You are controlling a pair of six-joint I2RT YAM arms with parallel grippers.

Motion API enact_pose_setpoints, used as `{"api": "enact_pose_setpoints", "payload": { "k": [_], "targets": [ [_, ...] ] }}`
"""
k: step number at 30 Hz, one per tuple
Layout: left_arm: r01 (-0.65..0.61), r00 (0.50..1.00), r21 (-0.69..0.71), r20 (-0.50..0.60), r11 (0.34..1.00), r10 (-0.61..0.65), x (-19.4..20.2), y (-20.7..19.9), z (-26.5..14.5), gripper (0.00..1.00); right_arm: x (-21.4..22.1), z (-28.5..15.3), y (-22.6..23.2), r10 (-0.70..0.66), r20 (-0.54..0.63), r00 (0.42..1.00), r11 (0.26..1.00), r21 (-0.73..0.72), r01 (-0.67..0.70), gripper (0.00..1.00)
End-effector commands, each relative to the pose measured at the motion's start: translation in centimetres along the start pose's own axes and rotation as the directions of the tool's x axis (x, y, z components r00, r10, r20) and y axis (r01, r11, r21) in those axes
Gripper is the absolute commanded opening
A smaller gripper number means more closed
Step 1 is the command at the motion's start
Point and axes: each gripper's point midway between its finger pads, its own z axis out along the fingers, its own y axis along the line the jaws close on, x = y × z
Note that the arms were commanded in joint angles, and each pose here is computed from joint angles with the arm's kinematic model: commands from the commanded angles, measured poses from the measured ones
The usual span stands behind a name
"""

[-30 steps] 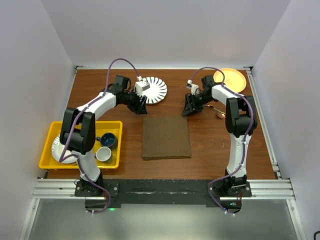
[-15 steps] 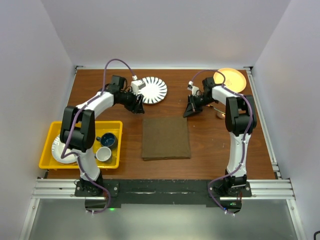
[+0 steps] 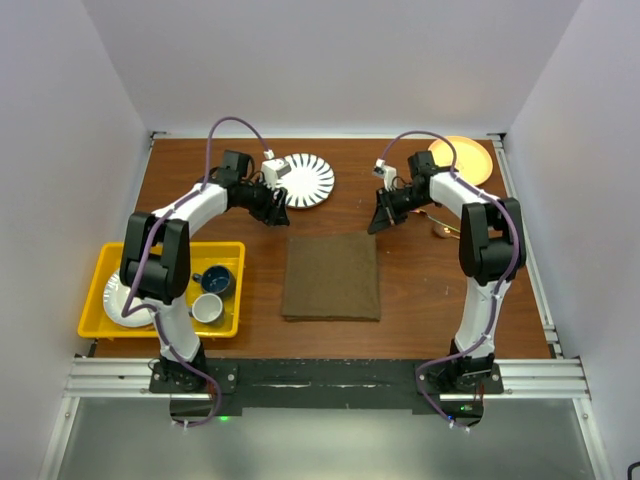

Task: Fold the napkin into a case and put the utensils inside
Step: Pick up the lower triangle-folded napkin from the center of the board, then fold the lower triangle-folded napkin at the center of the board.

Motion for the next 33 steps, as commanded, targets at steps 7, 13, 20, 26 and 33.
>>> {"api": "enact_pose_setpoints", "payload": {
  "k": [7, 13, 20, 26, 33],
  "targets": [
    [-0.338, 0.894, 0.162, 0.362, 0.927, 0.263, -5.1, -7.7, -4.6, 0.58, 0.5, -0.3, 0.9, -0.221, -0.050, 0.974, 0.974, 0.040, 0.223, 0.00],
    [-0.641, 0.735, -0.032, 0.263, 0.767, 0.625, -5.2, -12.4, -0.9, 0.42, 0.1, 0.0, 0.6, -0.206, -0.053, 0.977, 0.977, 0.037, 0.208, 0.00],
    [-0.901, 0.375, -0.142, 0.216, 0.409, 0.902, -5.2, -18.8, 5.1, 0.29, -0.2, 0.0, 1.2, -0.192, -0.043, 0.980, 0.981, 0.011, 0.193, 0.00],
    [-0.945, 0.228, -0.188, 0.211, 0.269, 0.950, -5.2, -20.7, 8.6, 0.23, 0.4, 0.1, 1.2, -0.180, -0.054, 0.982, 0.984, -0.002, 0.180, 0.00],
    [-0.963, 0.176, -0.161, 0.223, 0.215, 0.959, -3.7, -22.0, 11.2, 0.20, 0.5, 0.3, 1.4, -0.175, -0.052, 0.983, 0.984, -0.014, 0.175, 0.00]
  ]
}}
